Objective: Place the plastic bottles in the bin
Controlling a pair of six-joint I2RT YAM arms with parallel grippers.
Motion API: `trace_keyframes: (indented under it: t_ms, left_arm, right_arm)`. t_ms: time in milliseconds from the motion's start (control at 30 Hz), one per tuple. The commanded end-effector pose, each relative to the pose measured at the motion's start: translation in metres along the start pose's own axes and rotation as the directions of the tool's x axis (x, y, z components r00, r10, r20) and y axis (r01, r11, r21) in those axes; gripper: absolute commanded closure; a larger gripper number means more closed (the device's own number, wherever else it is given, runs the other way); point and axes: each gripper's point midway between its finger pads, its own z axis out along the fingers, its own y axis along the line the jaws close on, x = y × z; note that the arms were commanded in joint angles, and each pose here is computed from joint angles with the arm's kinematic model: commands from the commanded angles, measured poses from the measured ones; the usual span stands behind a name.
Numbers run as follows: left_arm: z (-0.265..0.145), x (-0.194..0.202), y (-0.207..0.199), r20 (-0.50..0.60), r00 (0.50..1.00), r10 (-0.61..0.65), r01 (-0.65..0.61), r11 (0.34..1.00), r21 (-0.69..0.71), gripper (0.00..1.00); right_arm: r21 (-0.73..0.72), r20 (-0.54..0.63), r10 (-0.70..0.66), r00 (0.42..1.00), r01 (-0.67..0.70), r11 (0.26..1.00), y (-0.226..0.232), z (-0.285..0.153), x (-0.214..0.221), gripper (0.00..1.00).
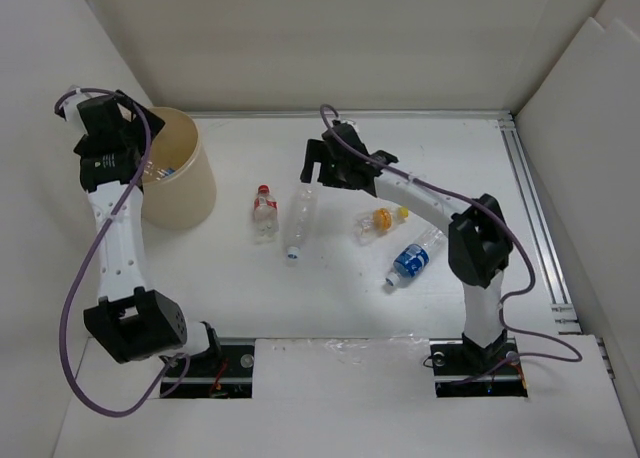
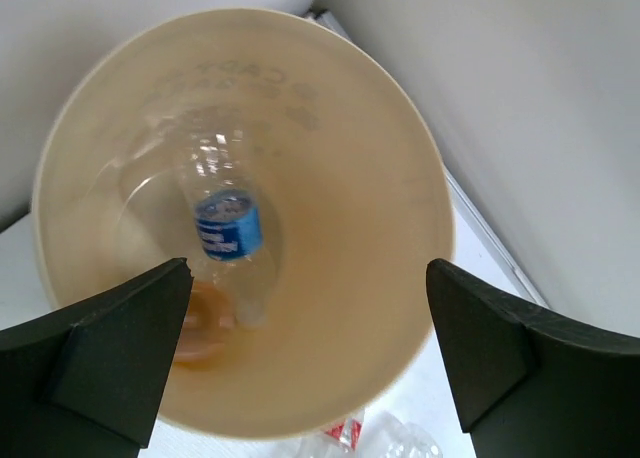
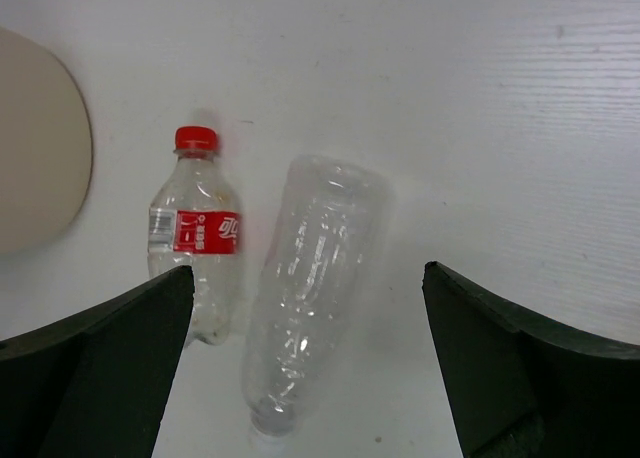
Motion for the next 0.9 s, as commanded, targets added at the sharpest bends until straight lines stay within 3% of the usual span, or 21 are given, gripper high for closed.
trace_keyframes:
  t_ms: [0, 167, 300, 433, 533, 600, 667, 867]
  left_arm:
    - [-0.050, -0.025, -0.051, 0.085, 0.995, 0.059, -0.075, 0.977, 0.200, 0.00]
    - [-0.084, 0.003, -0.110, 0.059, 0.983, 0.175, -0.184, 0.893, 0.411, 0.00]
    - [-0.110, 0.031, -0.149, 0.014, 0.962, 0.274, -0.232, 0.783, 0.577, 0.00]
    - [-0.125, 0.063, -0.180, 0.003, 0.926, 0.378, -0.278, 0.676, 0.683, 0.00]
    - [-0.138, 0.085, -0.196, -0.042, 0.909, 0.414, -0.244, 0.612, 0.752, 0.00]
    - [-0.138, 0.103, -0.199, -0.077, 0.901, 0.426, -0.200, 0.569, 0.798, 0.00]
    - [-0.137, 0.120, -0.197, -0.113, 0.895, 0.432, -0.161, 0.547, 0.821, 0.00]
    - [-0.162, 0.182, -0.191, -0.210, 0.837, 0.505, -0.032, 0.428, 0.903, 0.00]
  right_arm:
    - [0.020, 0.001, 0.047, 0.999, -0.047, 0.999, 0.015, 0.012, -0.005, 0.00]
    - [0.071, -0.079, 0.049, 0.996, -0.044, 0.997, 0.012, 0.046, 0.019, 0.00]
    - [0.118, -0.138, 0.080, 0.987, -0.064, 0.991, -0.003, 0.075, 0.048, 0.00]
    - [0.133, -0.198, 0.080, 0.977, -0.054, 0.990, -0.011, 0.090, 0.071, 0.07]
    - [0.116, -0.239, 0.111, 0.965, -0.085, 0.990, -0.016, 0.094, 0.075, 0.37]
    - [0.123, -0.233, 0.129, 0.964, -0.103, 0.987, -0.026, 0.094, 0.069, 0.72]
    - [0.124, -0.208, 0.147, 0.967, -0.123, 0.985, -0.036, 0.081, 0.057, 1.00]
    - [0.080, -0.042, 0.144, 0.989, -0.140, 0.987, -0.076, 0.027, -0.025, 1.00]
